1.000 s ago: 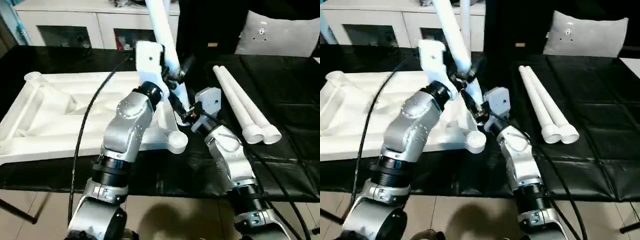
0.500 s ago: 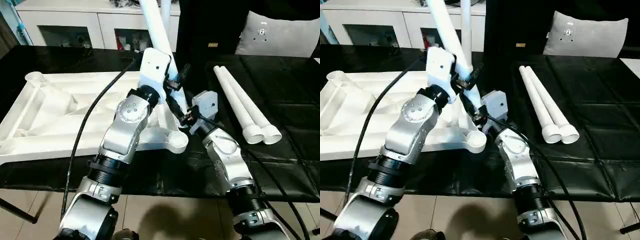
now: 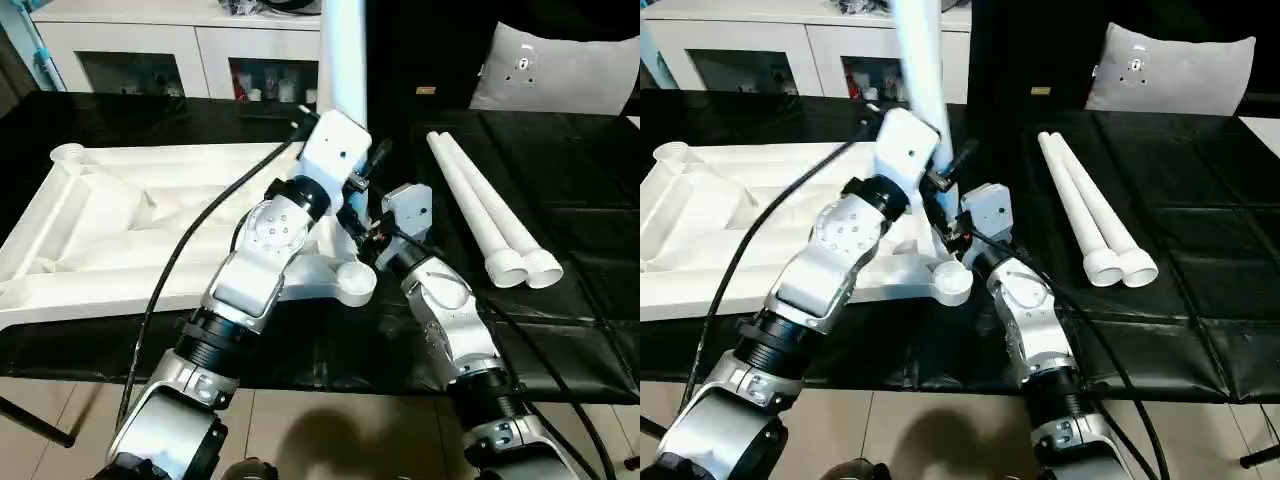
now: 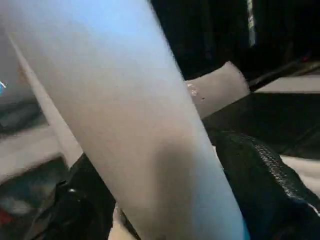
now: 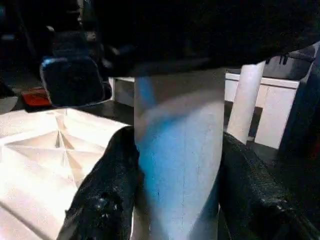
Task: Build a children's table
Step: Pick table leg
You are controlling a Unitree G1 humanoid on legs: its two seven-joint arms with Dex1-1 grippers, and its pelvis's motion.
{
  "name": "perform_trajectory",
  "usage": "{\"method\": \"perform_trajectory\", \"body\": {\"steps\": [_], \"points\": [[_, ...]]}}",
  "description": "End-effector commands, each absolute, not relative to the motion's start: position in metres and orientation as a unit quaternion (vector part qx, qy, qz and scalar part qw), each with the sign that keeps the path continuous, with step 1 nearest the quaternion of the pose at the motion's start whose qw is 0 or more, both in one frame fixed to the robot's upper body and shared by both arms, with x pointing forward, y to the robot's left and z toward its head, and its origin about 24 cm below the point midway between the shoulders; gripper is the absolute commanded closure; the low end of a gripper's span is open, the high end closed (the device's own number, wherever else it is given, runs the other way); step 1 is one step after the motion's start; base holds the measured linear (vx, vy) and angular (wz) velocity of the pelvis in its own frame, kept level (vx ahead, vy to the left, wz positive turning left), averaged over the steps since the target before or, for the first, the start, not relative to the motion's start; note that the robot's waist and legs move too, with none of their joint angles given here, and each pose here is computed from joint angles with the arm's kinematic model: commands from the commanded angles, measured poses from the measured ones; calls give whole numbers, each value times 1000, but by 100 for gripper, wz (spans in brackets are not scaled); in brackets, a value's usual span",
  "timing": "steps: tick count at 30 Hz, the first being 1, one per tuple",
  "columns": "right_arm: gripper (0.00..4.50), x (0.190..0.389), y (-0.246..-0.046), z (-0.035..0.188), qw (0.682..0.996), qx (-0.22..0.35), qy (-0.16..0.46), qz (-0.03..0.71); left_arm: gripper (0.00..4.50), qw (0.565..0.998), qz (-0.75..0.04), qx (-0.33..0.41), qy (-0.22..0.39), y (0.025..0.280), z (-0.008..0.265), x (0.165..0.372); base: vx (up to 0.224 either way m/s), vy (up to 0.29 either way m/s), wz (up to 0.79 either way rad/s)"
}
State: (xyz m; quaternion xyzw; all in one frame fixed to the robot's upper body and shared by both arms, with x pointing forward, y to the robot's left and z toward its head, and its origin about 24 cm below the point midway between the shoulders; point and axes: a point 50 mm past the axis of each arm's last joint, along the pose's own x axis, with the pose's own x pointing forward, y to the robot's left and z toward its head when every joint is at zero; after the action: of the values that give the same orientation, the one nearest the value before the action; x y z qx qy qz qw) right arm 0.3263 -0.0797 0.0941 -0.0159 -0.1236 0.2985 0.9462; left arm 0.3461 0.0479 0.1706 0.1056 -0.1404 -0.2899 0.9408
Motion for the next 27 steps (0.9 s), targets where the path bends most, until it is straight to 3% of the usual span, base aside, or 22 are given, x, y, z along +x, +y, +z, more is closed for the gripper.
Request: {"method": "perform_trajectory", "body": {"steps": [1,6,9,15,27], "points": [[264,327,-81,105,938,-30,-154,309,159,945,-296,85,-111,58,162,349,0,0,0],[264,323,-82,100,930,-26,-145,337,179,922,-375,5,-97,57,162,342,0,0,0],[264,322,-84,94,928,-38,-137,345,208,912,-397,-66,-76,58,165,340,0,0,0],[264,324,-87,92,933,-34,-132,333,247,893,-423,-136,-68,50,168,334,0,0,0],[264,327,-89,92,935,-31,-131,329,260,900,-414,-128,-56,54,164,335,0,0,0]]}}
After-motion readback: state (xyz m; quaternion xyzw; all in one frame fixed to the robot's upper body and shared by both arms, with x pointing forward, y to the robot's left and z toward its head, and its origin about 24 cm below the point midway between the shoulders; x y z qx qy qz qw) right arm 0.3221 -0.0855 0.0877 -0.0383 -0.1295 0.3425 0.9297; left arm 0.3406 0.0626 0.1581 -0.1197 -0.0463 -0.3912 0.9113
